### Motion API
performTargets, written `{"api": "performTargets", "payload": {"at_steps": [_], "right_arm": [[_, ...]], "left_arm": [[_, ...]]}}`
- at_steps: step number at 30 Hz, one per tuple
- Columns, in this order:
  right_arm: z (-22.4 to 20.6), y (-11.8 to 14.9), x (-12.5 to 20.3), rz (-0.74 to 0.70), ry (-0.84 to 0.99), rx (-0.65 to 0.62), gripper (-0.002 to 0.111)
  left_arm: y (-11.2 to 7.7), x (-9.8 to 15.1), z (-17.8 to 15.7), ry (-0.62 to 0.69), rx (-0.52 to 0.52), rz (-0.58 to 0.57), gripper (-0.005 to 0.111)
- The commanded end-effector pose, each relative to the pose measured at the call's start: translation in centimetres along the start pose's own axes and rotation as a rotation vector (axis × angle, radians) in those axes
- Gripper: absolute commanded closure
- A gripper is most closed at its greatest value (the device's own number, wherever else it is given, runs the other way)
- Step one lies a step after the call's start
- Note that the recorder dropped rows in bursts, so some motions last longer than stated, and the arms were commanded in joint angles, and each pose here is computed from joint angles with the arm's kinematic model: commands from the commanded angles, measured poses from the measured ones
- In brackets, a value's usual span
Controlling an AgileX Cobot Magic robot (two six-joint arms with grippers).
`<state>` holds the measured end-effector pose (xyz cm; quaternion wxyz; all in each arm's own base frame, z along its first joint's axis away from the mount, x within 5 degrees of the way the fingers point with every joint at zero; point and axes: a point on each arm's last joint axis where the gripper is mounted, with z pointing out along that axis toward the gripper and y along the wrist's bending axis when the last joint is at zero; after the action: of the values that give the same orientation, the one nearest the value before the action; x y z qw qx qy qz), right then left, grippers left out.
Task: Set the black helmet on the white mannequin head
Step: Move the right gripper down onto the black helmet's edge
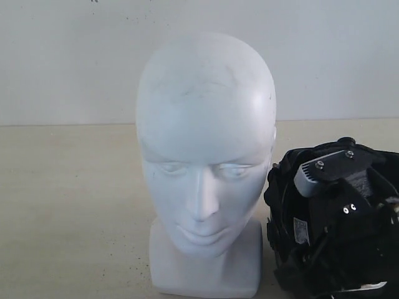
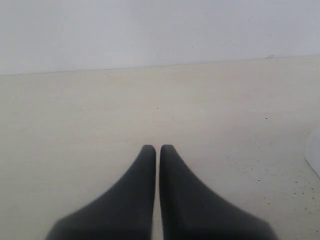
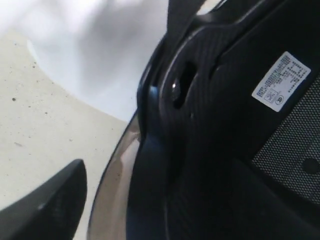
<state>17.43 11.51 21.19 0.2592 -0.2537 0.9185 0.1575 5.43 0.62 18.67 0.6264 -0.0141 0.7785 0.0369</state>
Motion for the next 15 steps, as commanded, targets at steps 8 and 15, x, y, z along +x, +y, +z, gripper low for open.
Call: {"api": "performTargets", "payload": {"at_steps": [8,15], "right_arm": [[-0.33,-1.59,0.75,-0.011,0.090,0.182,0.034],[-0.41,-1.55,0.00,-0.017,0.004,0.180,0.034]], "left_arm": [[-0.02,0.08,0.00,-0.001,0.004,0.008,0.102],[-0.02,0.08,0.00,-0.001,0.004,0.008,0.102]]}}
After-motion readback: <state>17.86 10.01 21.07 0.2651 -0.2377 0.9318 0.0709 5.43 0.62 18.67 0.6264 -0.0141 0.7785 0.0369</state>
